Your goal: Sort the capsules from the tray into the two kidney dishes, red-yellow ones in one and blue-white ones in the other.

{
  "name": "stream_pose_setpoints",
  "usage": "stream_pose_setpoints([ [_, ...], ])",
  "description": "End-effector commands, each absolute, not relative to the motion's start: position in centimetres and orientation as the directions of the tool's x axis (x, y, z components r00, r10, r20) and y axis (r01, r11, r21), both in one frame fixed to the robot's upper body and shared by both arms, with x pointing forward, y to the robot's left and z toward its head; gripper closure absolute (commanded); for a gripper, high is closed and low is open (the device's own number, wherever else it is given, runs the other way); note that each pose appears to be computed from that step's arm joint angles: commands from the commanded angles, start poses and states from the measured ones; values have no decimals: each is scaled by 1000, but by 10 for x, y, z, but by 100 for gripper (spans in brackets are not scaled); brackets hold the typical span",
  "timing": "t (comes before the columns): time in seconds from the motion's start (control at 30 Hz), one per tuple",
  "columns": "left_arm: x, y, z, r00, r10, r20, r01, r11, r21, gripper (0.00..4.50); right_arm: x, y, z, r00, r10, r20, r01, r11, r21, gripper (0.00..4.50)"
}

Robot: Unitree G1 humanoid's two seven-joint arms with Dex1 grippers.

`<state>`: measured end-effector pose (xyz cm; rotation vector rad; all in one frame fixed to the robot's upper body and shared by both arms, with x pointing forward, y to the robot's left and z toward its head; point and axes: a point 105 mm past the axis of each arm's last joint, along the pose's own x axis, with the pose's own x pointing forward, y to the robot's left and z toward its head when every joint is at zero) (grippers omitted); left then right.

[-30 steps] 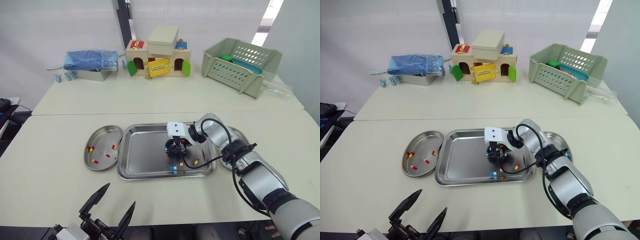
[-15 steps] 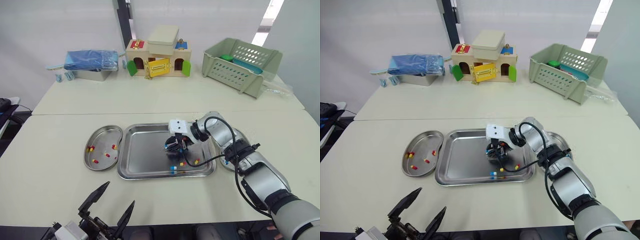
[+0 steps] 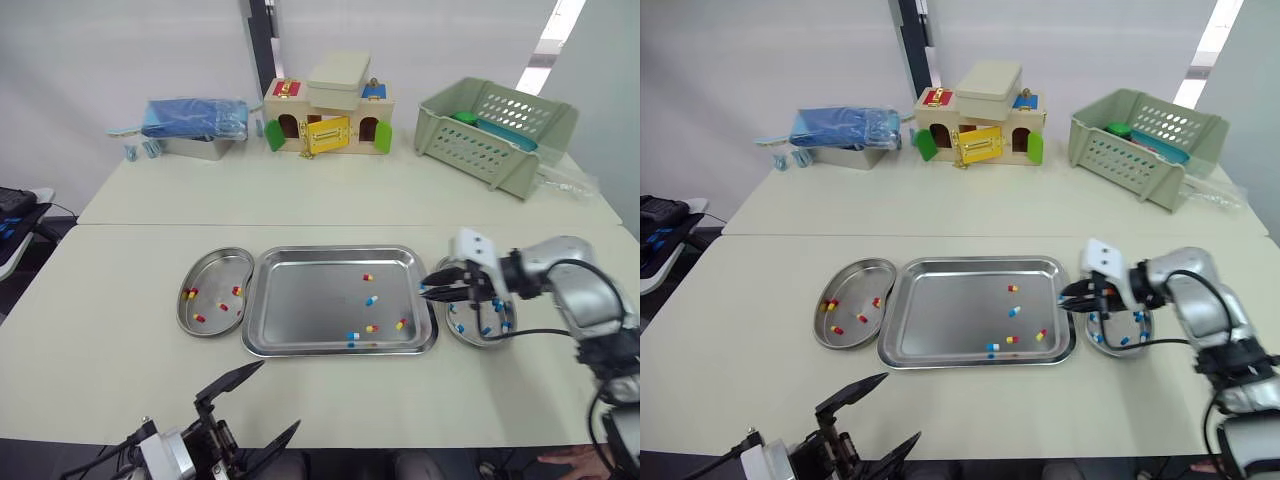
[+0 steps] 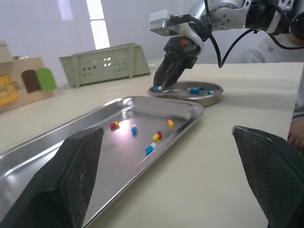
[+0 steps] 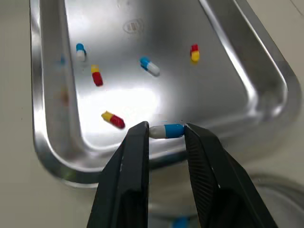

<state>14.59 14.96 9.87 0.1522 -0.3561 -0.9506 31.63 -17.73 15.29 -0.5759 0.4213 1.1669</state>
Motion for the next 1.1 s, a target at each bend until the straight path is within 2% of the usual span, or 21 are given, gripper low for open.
stream_pose_setpoints([
  [0.03,146,146,102,466,-852,241,807,520,280,0,308,-200,165,425,702,-572,-905,355,-236,328],
  [0.17,153,143,100,405,-884,235,840,461,285,0,299,-230,163,508,640,-577,-855,459,-244,328],
  [0.4,158,145,101,381,-894,237,852,439,285,0,293,-235,148,523,610,-596,-839,494,-230,328],
  [0.5,157,146,101,381,-893,237,852,439,285,0,292,-234,148,518,613,-597,-840,495,-221,272],
  [0.6,157,146,101,388,-890,238,848,446,286,0,291,-234,149,516,613,-598,-841,495,-219,198],
  [0.77,158,150,103,434,-866,249,825,493,276,0,289,-236,152,504,626,-595,-849,486,-207,45],
  [0.8,158,152,104,448,-858,249,817,507,274,0,287,-237,153,500,638,-586,-853,482,-203,2],
  [0.9,162,161,106,503,-830,243,785,556,275,0,284,-245,157,513,659,-550,-845,498,-192,2],
  [1.1,174,199,115,666,-714,217,647,697,309,0,281,-287,161,578,659,-481,-805,558,-203,2],
])
